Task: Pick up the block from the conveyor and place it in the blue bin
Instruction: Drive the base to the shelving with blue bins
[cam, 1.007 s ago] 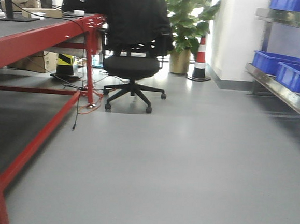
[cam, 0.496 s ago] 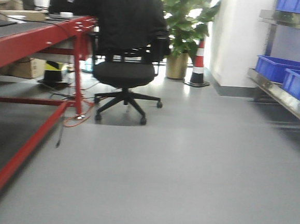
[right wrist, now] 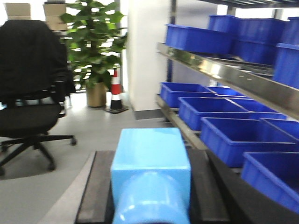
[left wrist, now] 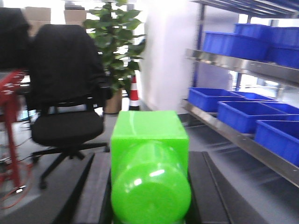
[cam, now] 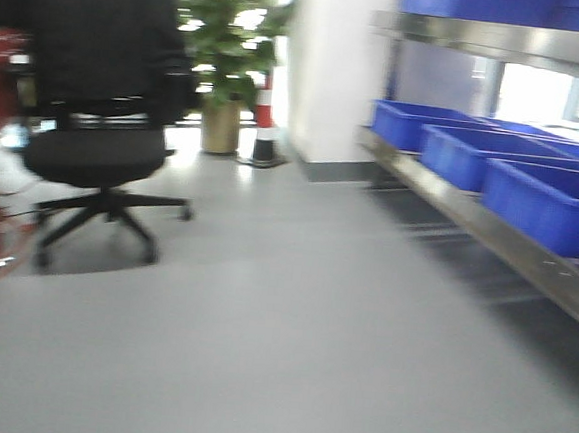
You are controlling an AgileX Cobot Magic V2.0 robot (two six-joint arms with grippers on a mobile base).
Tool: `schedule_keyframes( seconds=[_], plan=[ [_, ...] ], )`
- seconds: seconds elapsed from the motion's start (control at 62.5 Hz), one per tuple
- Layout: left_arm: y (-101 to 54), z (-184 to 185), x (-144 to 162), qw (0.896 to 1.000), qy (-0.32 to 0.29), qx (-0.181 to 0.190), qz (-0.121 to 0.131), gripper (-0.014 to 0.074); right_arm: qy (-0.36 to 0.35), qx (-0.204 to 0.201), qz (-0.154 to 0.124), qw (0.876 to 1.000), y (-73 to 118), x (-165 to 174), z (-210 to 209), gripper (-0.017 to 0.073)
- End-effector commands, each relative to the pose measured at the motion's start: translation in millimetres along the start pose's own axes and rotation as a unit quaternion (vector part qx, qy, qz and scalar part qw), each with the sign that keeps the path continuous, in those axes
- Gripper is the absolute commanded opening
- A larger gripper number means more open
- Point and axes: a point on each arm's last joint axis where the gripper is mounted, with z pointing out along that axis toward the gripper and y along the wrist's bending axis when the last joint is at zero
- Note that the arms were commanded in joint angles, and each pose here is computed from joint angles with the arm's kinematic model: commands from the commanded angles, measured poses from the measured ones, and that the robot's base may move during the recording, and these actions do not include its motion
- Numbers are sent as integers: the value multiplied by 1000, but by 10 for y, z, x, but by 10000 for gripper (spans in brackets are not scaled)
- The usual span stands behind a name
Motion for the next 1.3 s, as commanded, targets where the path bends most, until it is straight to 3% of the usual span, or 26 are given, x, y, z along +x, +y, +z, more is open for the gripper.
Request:
schedule_keyframes(
  seconds=[0.0,1.279],
  plan=[
    [-3,-12,-24,1000,-12,2,-5,-111,-12,2,-5,1000,-2,-41,-16,-162],
    [-3,-12,-24,1000,-12,2,-5,-111,-12,2,-5,1000,-2,-41,-16,-162]
  ],
)
